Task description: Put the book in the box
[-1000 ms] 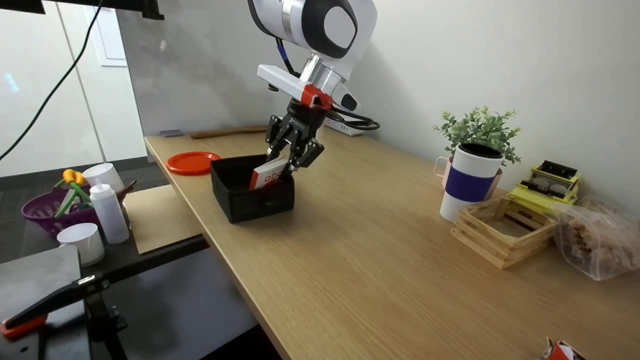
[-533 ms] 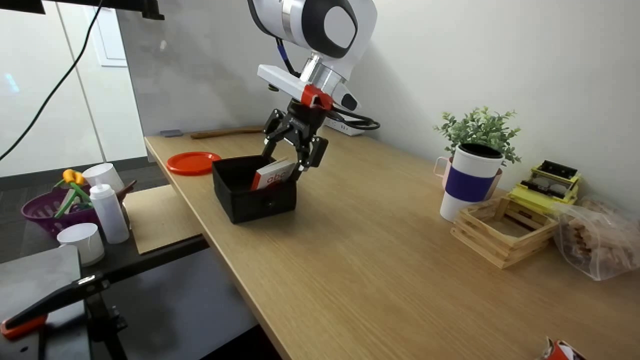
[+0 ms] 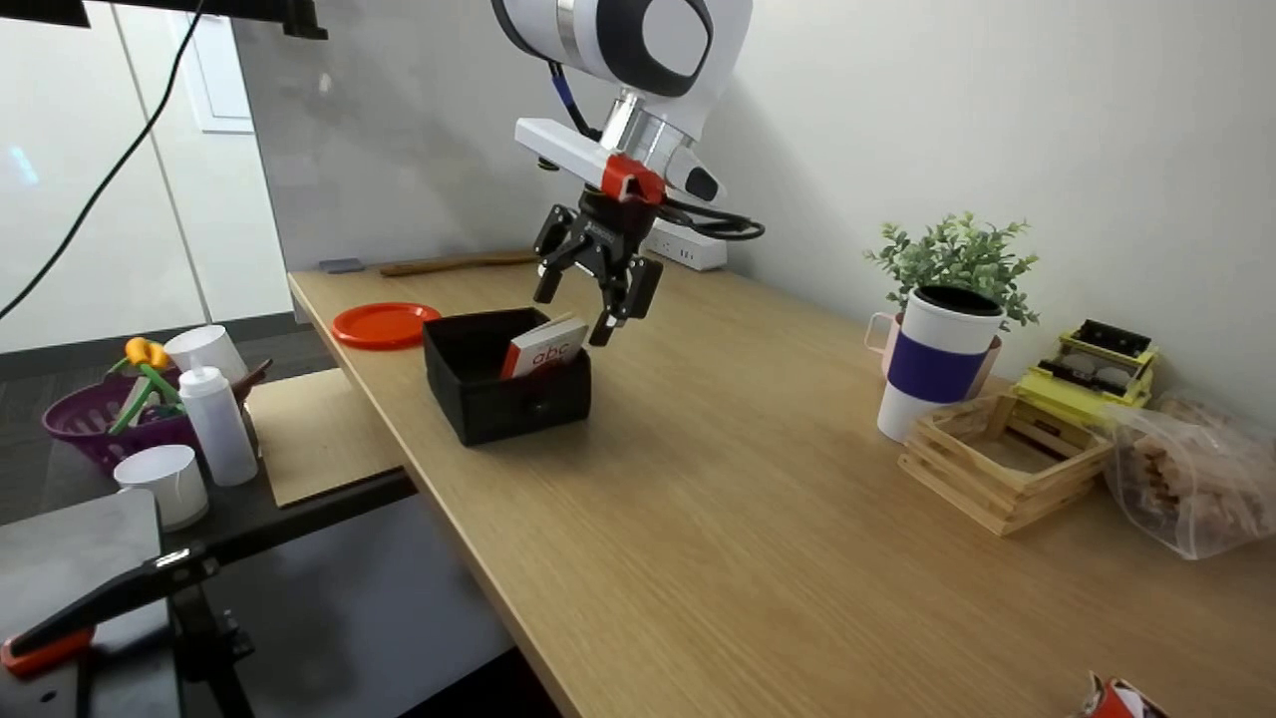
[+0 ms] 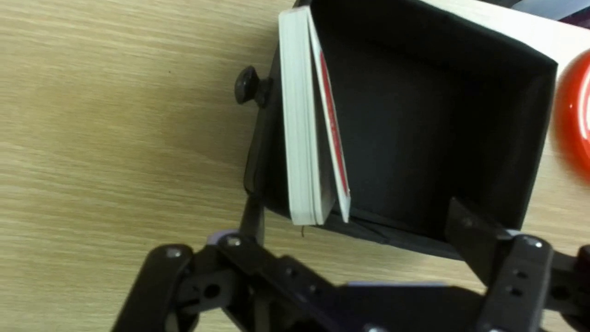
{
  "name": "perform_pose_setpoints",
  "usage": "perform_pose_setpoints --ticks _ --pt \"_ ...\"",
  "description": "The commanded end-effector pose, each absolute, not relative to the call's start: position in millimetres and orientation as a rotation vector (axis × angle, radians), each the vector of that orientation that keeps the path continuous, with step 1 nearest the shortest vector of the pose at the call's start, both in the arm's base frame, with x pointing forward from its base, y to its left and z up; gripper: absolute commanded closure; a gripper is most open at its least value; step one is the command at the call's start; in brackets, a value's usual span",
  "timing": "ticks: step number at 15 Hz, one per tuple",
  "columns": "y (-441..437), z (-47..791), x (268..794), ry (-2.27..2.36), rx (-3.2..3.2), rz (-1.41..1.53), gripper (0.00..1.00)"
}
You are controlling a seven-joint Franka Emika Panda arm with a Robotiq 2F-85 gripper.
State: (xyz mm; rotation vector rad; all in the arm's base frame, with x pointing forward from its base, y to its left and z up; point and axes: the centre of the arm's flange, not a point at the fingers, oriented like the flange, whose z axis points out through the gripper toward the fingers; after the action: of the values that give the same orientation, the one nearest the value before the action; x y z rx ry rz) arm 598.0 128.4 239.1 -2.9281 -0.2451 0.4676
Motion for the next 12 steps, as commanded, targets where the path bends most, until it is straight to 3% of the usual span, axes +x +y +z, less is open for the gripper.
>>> perform_pose_setpoints --ticks 1,11,12 --pt "126 264 575 -0.168 -2.987 0.362 0.0" --pt "130 297 543 -0.048 -3.042 0.291 0.0" --pt "131 293 561 -0.053 -3.04 0.293 0.0"
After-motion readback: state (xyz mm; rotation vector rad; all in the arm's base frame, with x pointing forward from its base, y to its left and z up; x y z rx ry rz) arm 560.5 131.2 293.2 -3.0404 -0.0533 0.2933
